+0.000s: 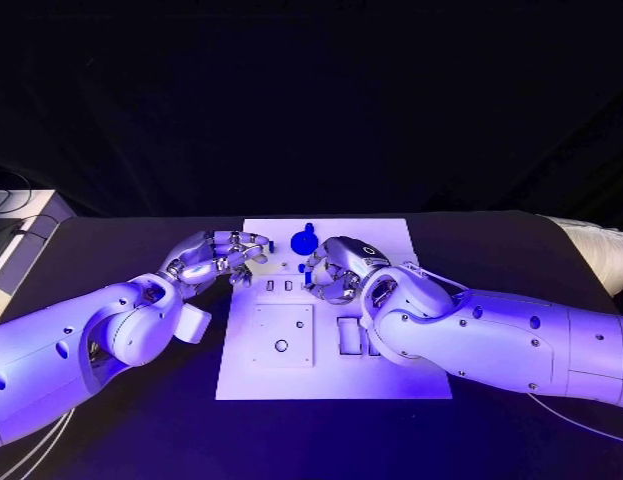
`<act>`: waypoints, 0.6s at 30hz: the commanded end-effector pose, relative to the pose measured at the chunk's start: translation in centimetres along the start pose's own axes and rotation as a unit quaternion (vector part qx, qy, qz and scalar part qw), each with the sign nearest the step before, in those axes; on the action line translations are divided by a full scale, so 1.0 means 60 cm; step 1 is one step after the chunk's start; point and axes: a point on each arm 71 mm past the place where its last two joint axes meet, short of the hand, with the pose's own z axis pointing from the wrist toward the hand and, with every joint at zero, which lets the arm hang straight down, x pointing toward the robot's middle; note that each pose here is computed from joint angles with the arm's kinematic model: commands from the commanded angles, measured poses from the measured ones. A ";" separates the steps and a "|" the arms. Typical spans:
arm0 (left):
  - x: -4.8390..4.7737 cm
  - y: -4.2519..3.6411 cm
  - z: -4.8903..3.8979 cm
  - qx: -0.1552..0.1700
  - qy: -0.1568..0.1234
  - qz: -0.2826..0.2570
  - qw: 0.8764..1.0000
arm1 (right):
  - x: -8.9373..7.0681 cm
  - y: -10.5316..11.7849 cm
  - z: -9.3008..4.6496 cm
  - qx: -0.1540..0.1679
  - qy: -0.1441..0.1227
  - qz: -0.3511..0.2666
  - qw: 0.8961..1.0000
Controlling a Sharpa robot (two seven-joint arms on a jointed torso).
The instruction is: Assemble the parts on the task board
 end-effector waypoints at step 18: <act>0.002 0.001 0.001 -0.003 0.002 0.003 1.000 | 0.005 -0.017 0.016 0.004 -0.009 -0.024 1.000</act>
